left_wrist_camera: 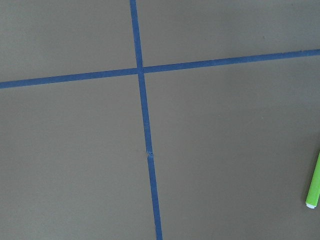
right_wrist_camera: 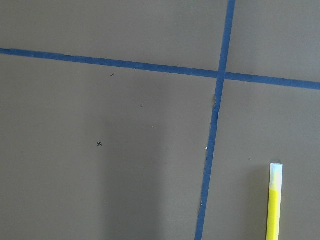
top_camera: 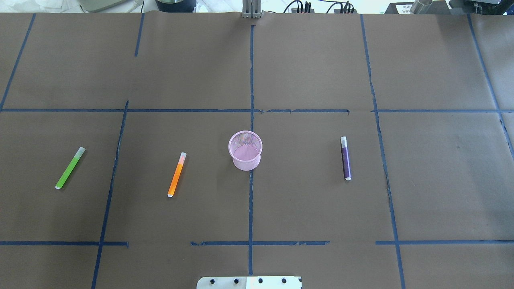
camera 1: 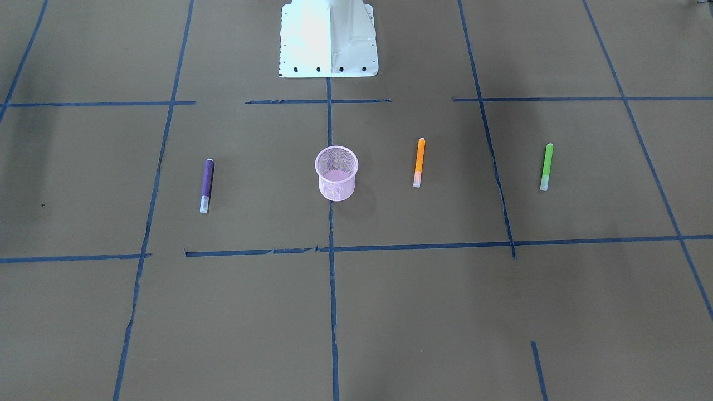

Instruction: Collect pens into pen holder

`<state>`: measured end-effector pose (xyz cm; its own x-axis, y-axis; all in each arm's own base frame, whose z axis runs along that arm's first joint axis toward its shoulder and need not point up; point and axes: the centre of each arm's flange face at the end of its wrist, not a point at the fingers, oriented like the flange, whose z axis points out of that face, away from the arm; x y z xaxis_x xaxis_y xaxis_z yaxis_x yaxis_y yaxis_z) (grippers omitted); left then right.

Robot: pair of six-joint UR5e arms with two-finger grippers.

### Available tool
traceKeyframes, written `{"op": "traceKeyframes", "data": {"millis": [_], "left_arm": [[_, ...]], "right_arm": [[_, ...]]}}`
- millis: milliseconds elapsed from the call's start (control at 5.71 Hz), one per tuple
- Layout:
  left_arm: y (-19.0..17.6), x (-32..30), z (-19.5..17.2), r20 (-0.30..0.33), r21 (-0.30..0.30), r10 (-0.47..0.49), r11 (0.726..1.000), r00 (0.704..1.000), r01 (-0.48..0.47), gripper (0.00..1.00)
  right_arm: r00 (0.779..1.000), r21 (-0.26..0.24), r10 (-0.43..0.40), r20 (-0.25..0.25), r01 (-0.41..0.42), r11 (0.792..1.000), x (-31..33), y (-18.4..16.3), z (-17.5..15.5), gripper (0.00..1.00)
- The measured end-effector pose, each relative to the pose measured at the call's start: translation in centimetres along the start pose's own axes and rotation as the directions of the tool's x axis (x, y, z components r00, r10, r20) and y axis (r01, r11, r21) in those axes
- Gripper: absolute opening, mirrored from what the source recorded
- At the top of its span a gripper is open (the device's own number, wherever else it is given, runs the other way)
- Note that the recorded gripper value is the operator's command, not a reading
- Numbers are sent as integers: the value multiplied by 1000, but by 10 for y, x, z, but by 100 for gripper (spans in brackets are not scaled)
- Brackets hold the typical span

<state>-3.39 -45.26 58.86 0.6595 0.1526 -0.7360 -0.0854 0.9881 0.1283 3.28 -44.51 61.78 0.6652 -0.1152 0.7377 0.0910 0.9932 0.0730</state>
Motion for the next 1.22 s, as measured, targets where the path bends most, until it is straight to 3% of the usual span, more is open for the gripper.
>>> {"op": "traceKeyframes", "data": {"millis": [525, 1225], "left_arm": [[-15, 51, 39, -21, -5, 74, 997, 997, -74, 100], [-37, 177, 144, -86, -187, 220, 954, 972, -233, 100]], "right_arm": [[999, -43, 32, -3, -32, 999, 17, 5, 21, 99], [999, -46, 32, -3, -32, 998, 19, 1, 23, 99]]}}
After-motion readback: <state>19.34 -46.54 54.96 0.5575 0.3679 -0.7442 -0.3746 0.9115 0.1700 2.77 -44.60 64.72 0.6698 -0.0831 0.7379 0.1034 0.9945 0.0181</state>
